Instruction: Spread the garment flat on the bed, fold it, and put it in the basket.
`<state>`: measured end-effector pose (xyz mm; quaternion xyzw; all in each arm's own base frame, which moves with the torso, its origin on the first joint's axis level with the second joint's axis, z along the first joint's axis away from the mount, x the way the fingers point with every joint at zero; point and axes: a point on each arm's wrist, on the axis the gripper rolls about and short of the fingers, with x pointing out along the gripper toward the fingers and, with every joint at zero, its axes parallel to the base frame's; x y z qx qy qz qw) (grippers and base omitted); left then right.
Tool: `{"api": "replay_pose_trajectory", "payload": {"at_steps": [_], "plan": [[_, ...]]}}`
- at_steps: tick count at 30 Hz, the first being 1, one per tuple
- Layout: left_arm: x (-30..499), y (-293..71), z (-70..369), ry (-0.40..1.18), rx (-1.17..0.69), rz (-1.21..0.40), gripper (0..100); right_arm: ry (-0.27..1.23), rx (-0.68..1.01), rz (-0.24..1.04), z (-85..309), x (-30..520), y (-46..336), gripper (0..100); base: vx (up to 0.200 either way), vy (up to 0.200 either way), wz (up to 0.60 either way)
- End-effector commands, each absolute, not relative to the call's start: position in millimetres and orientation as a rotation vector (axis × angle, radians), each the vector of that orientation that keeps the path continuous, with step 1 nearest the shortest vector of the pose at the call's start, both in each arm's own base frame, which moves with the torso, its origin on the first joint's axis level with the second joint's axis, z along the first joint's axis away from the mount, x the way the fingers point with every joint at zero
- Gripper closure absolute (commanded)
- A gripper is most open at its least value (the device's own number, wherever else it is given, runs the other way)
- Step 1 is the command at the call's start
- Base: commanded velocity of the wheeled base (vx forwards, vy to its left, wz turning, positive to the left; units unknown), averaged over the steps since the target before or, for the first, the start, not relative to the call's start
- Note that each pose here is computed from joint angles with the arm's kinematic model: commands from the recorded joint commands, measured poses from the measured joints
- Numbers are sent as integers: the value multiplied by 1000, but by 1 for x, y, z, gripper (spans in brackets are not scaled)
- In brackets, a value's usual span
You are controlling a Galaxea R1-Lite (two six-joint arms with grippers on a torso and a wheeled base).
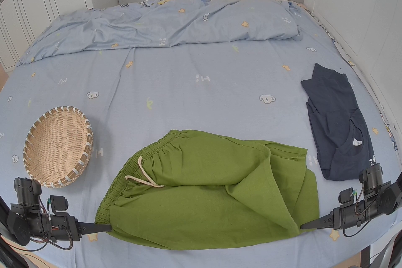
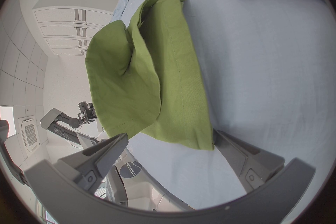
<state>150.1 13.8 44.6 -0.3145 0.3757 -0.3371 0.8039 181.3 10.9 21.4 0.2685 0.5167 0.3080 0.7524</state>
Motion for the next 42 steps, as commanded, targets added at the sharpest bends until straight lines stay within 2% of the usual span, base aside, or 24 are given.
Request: {"api": "replay_pose_trajectory", "payload": {"at_steps": [1, 8, 9, 24, 34, 38, 42], "plan": [[146, 13, 43, 815, -684, -716, 100, 1132, 592, 693, 21, 182, 13, 0, 0, 0, 0], [147, 17, 43, 799, -686, -698, 100, 1121, 602, 696, 21, 183, 11, 0, 0, 0, 0], [147, 17, 43, 798, -686, -697, 100, 1124, 605, 693, 20, 184, 11, 100, 0, 0, 0], [145, 19, 43, 801, -699, -676, 100, 1143, 618, 669, 17, 177, 8, 100, 0, 0, 0], [125, 17, 38, 914, -719, -651, 100, 1122, 624, 619, 22, 161, -1, 100, 0, 0, 0], [117, 19, 34, 942, -653, -616, 100, 1146, 634, 616, 21, 159, -1, 100, 0, 0, 0], [113, 22, 32, 967, -675, -572, 100, 1177, 645, 609, 20, 154, 0, 100, 0, 0, 0]]}}
